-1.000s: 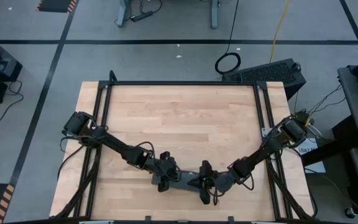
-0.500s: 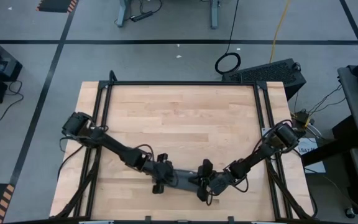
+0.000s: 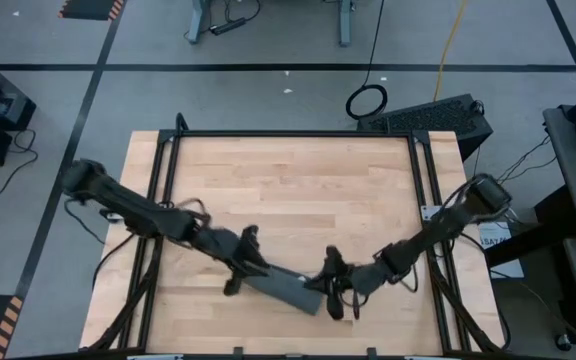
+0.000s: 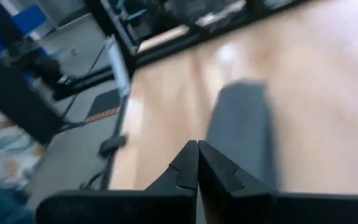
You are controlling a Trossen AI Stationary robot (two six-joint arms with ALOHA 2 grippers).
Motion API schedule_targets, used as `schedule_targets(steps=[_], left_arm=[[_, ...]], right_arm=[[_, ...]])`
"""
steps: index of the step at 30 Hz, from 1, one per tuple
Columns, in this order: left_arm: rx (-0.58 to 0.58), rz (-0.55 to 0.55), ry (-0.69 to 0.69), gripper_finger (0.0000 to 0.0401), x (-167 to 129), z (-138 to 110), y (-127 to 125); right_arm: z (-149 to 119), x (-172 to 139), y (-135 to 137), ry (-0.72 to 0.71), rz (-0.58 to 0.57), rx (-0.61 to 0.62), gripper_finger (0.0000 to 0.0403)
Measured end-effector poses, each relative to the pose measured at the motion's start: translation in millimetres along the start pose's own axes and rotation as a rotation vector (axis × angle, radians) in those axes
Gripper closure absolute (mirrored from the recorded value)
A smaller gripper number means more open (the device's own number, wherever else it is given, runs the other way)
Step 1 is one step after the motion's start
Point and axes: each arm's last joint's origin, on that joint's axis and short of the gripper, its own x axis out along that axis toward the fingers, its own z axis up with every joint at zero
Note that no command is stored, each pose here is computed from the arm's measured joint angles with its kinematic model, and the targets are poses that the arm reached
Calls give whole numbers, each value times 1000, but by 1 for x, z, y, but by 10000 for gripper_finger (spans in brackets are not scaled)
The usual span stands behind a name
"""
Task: Roll towel
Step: Return to Home Position
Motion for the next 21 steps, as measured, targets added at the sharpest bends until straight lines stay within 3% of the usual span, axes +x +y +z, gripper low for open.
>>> schedule_targets(steps=[5,9,12,16,18,21], left_arm=[[295,42,-108,306,-53,17,0],[203,178,-93,307,-76,11,11],[142,151,-112,319,-86,-5,21],[98,90,-291,365,-92,-29,32],[90,96,-317,389,-89,-44,39],[60,118,-317,393,-86,-62,50]], right_arm=[[42,-16,-21,-40,-88,-68,403],[69,-28,-37,-66,-113,-141,403],[69,-36,-45,-53,-81,-221,403],[51,-50,-61,-79,-47,-249,403],[38,-58,-70,-94,-19,-233,403],[23,-68,-83,-136,3,-205,403]])
